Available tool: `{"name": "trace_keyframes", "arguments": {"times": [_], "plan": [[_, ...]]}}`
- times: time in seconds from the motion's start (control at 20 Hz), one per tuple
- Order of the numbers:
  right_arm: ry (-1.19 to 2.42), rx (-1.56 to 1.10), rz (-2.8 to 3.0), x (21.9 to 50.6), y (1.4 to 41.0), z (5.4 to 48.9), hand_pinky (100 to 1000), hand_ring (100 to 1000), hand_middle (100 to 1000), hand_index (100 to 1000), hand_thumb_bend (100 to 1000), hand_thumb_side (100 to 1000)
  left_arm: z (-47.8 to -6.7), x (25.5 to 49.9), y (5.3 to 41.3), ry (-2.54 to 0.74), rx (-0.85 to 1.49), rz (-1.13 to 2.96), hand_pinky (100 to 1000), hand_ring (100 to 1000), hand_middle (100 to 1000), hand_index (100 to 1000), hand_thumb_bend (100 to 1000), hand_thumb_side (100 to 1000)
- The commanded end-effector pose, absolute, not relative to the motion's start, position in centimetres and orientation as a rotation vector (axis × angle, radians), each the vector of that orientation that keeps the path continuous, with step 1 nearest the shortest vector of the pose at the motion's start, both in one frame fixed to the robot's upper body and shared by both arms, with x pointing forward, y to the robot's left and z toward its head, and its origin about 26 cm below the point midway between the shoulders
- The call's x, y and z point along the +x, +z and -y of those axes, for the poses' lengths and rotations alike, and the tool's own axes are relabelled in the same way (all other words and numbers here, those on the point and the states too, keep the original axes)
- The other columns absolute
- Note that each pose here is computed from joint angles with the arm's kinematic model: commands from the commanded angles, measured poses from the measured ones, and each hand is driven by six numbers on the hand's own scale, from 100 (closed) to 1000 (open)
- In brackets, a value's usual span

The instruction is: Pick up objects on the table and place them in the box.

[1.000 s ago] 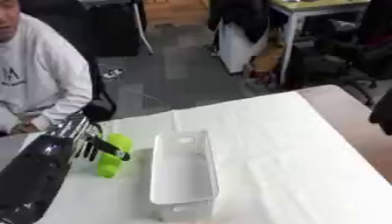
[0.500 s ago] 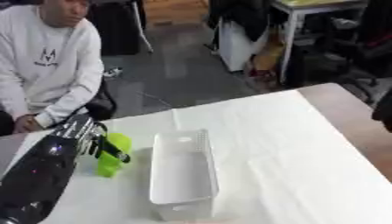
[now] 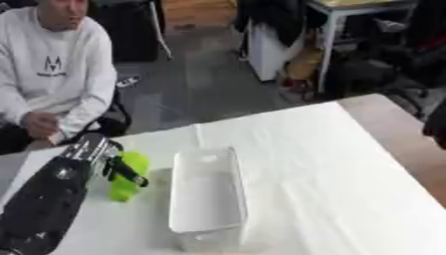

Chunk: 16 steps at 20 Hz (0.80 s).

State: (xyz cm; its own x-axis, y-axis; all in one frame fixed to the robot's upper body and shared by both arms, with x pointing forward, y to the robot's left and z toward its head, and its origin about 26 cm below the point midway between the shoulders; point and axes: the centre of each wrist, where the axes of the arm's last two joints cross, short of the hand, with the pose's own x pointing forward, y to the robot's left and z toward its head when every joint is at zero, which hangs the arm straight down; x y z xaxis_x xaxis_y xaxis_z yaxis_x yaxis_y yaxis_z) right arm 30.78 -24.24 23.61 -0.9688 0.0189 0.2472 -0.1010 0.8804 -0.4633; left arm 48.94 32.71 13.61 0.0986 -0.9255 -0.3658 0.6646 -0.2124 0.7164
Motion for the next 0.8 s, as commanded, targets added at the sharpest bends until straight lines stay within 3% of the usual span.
{"name": "trace_keyframes", "arguments": {"times": [0.05,0.8], "plan": [[0.726,0.067,2.829,30.7,24.4,24.2,100,381,436,519,100,707,-32.9,49.1,14.5,-1.488,1.026,0.370,305,535,560,523,582,846],[0.727,0.080,2.837,30.7,24.6,24.1,100,381,436,519,100,706,-33.0,49.0,13.4,-1.460,1.053,0.319,323,547,581,546,569,826]]}}
